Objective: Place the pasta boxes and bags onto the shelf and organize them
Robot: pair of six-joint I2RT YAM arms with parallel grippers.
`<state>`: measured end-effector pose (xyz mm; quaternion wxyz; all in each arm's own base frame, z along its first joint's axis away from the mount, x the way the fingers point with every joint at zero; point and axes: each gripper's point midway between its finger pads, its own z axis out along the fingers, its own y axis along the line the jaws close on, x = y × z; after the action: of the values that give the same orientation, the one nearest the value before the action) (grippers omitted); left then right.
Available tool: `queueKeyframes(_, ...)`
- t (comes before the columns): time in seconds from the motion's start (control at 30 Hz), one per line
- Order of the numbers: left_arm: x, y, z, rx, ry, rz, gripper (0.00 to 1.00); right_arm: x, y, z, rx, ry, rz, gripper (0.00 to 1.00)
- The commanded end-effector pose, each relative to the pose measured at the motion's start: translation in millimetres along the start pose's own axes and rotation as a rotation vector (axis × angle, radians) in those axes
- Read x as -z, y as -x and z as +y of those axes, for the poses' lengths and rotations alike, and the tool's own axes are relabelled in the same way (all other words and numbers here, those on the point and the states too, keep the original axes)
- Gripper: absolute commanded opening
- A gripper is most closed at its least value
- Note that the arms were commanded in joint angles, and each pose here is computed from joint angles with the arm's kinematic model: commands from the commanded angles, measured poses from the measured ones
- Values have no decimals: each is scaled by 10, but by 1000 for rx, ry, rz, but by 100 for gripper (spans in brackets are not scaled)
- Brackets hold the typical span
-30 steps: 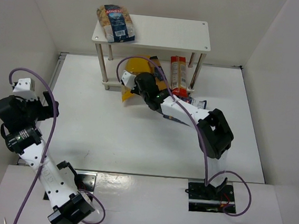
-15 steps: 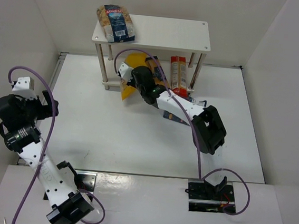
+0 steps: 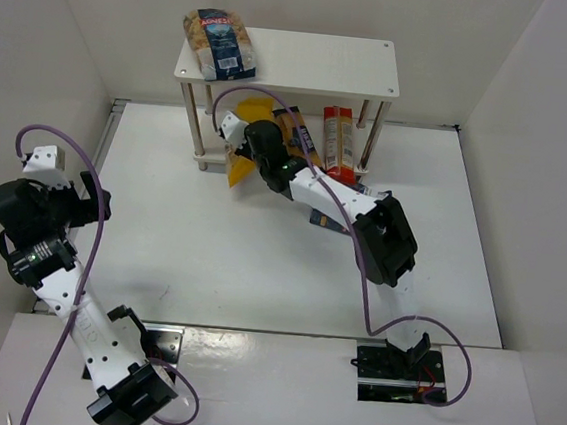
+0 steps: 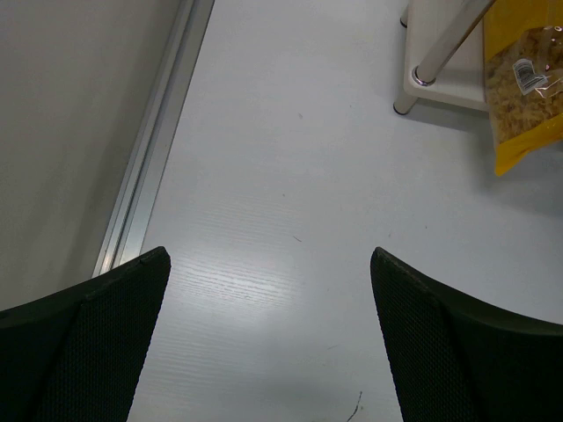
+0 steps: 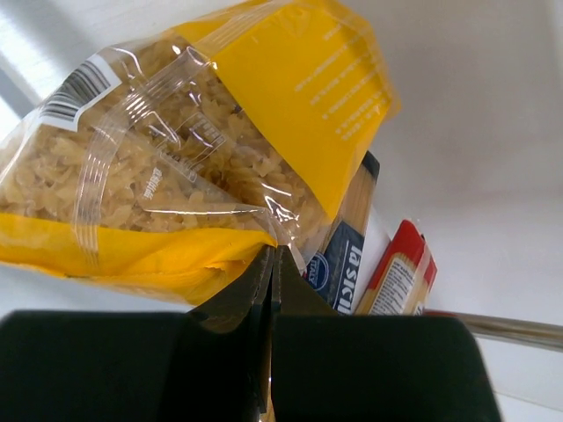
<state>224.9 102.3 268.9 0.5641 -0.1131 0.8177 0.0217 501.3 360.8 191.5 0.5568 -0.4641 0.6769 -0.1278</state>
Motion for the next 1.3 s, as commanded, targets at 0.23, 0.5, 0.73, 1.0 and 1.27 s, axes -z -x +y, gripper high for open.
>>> queueKeyframes(0.23,49,187,-8,-66,0,-48,100,-139,328,-319,-77,-123,-89,0)
queueKeyframes(0.5,49,189,-23,-66,-9,-50,100,-188,328,-314,-83,-125,-75,0)
queueKeyframes(0.73,81,215,-28,-96,-9,-49,100,-222,200,-257,-76,-136,-40,0)
queueKeyframes(1.0,15,291,-32,-89,-42,-45,100,-272,204,-247,-111,-139,-25,0)
queueKeyframes(1.27,-26,261,-15,-98,-43,-36,100,-293,234,-251,-128,-129,-14,13)
